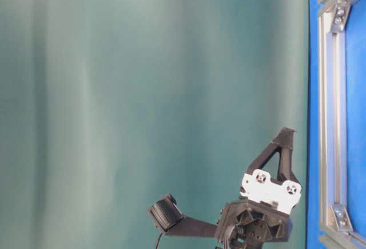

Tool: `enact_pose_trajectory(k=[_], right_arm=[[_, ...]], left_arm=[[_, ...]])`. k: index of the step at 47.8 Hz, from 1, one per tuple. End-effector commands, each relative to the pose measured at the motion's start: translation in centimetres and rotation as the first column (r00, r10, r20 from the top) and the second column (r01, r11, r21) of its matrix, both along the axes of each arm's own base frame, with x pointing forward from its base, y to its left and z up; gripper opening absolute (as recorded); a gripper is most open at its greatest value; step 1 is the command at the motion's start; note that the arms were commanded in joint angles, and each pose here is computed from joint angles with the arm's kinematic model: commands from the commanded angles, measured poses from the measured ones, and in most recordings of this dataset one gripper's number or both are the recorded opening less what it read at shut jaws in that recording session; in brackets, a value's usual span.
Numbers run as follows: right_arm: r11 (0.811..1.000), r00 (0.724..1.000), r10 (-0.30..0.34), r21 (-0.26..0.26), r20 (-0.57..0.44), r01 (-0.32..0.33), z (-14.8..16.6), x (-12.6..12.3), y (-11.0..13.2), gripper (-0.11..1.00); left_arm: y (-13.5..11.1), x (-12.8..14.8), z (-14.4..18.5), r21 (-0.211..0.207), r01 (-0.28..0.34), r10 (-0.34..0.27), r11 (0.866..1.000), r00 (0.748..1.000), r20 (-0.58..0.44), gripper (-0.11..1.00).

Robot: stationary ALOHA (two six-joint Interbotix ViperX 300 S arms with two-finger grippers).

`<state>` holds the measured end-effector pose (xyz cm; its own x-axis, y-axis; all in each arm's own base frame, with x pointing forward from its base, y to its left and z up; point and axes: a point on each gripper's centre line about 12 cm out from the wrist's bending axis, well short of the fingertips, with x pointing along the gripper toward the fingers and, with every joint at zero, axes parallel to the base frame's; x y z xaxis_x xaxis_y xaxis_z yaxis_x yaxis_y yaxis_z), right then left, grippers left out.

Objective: Insert the wire through the string loop located on the right side.
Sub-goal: 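Push the plug leftward through the white zip-tie loop with the right gripper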

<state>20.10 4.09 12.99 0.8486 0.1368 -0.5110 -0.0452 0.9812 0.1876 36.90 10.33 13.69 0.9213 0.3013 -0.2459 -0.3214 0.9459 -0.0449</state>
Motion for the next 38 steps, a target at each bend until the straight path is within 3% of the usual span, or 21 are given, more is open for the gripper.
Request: enact_pose_trajectory(k=[1,25,38], right_arm=[[1.000,1.000,-0.002,0.002,0.020,0.002,0.4,0.3,0.0,-0.04],[1.000,1.000,-0.002,0.002,0.021,0.002,0.5,0.5,0.1,-0.04],[1.000,0.999,-0.012,-0.003,0.031,0.012,0.3,2.1,0.3,-0.04]], left_arm=[[0.0,0.4,1.6,0.015,0.005,-0.006,1.000,0.999,0.048,0.00],[0.0,0.4,1.6,0.016,0.005,-0.006,1.000,0.999,0.050,0.00],[0.0,0.4,1.7,0.016,0.005,-0.006,1.000,0.999,0.051,0.00]])
